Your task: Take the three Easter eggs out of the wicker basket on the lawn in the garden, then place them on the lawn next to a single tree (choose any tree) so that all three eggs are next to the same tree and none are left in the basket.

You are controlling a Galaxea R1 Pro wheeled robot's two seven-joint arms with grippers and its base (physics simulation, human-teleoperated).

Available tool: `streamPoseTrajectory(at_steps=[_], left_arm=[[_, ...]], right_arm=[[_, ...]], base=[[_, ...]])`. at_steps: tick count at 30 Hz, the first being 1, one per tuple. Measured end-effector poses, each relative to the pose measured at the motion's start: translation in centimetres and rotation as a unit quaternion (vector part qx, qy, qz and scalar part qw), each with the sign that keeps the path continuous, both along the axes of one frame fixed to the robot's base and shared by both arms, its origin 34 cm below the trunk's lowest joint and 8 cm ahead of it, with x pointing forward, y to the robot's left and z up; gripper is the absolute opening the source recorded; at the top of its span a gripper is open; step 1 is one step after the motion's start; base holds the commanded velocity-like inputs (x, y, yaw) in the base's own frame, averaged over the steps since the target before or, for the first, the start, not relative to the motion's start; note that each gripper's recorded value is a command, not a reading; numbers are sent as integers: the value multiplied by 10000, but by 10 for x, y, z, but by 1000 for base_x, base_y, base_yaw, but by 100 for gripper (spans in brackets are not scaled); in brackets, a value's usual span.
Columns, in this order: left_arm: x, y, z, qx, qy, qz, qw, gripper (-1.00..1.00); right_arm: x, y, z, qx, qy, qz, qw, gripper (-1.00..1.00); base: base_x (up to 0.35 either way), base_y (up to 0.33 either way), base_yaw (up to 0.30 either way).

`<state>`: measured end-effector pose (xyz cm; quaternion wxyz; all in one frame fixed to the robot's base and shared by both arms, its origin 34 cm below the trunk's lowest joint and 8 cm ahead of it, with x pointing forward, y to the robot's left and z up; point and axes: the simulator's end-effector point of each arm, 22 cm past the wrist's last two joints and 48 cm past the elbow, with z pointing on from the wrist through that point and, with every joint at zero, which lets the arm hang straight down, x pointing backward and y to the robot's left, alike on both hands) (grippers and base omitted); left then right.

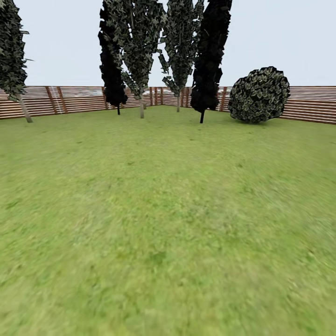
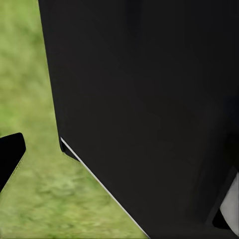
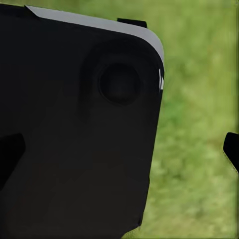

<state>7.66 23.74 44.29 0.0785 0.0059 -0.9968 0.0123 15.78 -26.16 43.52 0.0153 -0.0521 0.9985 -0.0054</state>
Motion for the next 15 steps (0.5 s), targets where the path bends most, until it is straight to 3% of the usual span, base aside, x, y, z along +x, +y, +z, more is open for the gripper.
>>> streamPoseTrajectory(at_steps=[15], left_arm=[[0, -1, 0, -4, 0, 1, 10000, 100]], right_arm=[[-1, 3, 0, 17, 12, -9, 10000, 100]], base=[[325, 0, 0]])
